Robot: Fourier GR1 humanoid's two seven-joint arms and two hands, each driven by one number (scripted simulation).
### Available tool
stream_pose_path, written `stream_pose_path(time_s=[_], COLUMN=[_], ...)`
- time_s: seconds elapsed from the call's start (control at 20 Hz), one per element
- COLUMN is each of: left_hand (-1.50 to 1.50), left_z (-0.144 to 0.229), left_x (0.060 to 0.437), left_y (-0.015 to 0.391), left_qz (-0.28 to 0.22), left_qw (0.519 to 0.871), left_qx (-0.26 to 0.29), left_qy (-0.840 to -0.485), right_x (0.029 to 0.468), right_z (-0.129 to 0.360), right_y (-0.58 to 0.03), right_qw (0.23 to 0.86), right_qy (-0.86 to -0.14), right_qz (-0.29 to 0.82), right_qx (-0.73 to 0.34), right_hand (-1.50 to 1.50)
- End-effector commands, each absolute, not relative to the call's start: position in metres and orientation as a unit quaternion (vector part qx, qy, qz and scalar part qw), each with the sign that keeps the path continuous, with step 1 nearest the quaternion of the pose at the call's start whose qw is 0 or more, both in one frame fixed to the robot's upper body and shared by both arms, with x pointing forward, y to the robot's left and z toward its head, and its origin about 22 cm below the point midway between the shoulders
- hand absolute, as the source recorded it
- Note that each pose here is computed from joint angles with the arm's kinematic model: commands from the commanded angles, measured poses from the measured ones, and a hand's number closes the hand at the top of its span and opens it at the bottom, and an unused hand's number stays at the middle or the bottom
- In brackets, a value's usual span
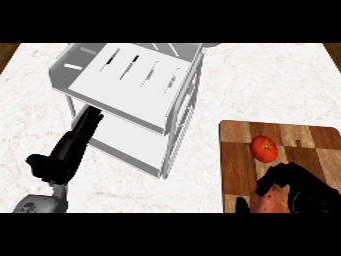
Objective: Pick the sweet potato from the cutting board and place it in the tiered basket
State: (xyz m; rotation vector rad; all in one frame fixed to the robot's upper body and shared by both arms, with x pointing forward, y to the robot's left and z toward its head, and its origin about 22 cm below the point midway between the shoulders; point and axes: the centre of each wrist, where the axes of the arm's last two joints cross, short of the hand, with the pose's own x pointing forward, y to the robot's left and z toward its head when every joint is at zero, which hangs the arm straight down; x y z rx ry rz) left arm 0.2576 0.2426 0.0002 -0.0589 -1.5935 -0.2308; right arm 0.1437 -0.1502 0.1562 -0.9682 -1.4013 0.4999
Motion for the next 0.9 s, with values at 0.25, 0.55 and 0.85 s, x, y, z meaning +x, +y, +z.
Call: stream_pose_path(time_s=[0.25,0.55,0.85], left_hand=[0.0,0.0,0.0], left_z=[-0.015,-0.006,-0.012], left_x=[0.262,0.272,0.27], left_y=[0.237,0.233,0.232], left_qz=[-0.115,-0.106,-0.117], left_qw=[0.714,0.71,0.71], left_qx=[-0.035,-0.043,-0.043], left_qy=[-0.69,-0.695,-0.693], right_x=[0.168,0.215,0.277], right_z=[0.224,0.246,0.278], right_y=[-0.102,-0.073,-0.052], right_qw=[0.626,0.637,0.651], right_qy=[-0.645,-0.636,-0.632], right_qz=[0.164,0.175,0.175], right_qx=[-0.407,-0.399,-0.382], right_hand=[1.5,1.5,1.5])
